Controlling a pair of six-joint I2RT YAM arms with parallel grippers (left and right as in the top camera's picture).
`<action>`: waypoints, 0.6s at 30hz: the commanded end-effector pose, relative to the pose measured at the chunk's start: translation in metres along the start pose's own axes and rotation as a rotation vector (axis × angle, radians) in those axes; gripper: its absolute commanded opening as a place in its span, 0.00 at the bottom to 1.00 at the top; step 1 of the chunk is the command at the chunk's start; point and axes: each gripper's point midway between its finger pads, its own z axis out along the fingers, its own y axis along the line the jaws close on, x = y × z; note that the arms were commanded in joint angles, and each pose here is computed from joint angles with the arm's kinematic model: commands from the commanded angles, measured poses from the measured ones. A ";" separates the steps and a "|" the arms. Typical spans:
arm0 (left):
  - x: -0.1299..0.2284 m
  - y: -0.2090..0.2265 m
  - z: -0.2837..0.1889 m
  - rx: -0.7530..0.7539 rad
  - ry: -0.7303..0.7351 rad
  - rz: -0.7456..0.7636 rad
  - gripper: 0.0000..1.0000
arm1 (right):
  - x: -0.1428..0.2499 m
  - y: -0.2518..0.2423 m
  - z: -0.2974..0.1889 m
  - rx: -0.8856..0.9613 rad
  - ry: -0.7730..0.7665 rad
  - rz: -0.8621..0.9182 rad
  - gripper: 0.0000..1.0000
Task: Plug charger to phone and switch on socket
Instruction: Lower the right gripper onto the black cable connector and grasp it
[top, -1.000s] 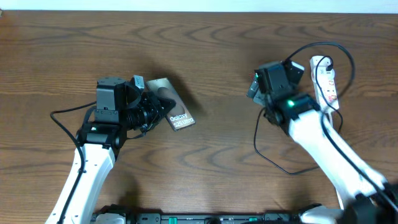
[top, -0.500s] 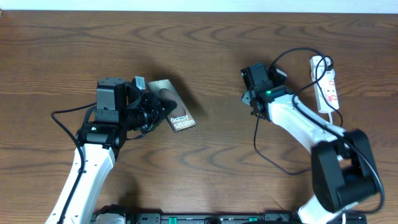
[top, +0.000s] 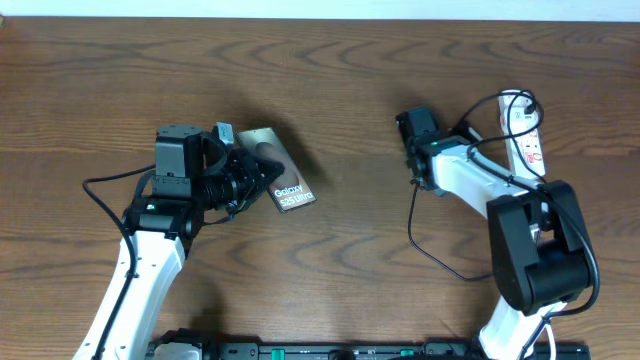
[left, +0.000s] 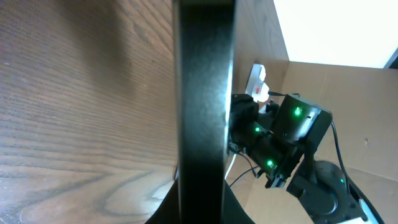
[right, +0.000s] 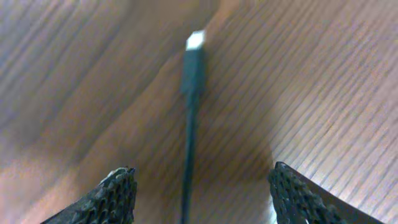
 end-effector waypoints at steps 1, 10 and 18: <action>0.001 -0.009 -0.003 0.031 0.011 0.030 0.08 | -0.031 -0.006 0.005 0.013 -0.065 0.130 0.64; -0.003 -0.006 -0.003 0.012 -0.014 0.030 0.08 | -0.022 0.006 0.021 -0.031 -0.013 0.108 0.40; -0.004 -0.006 -0.003 0.012 -0.016 0.030 0.07 | 0.015 -0.009 0.042 0.051 0.081 0.007 0.16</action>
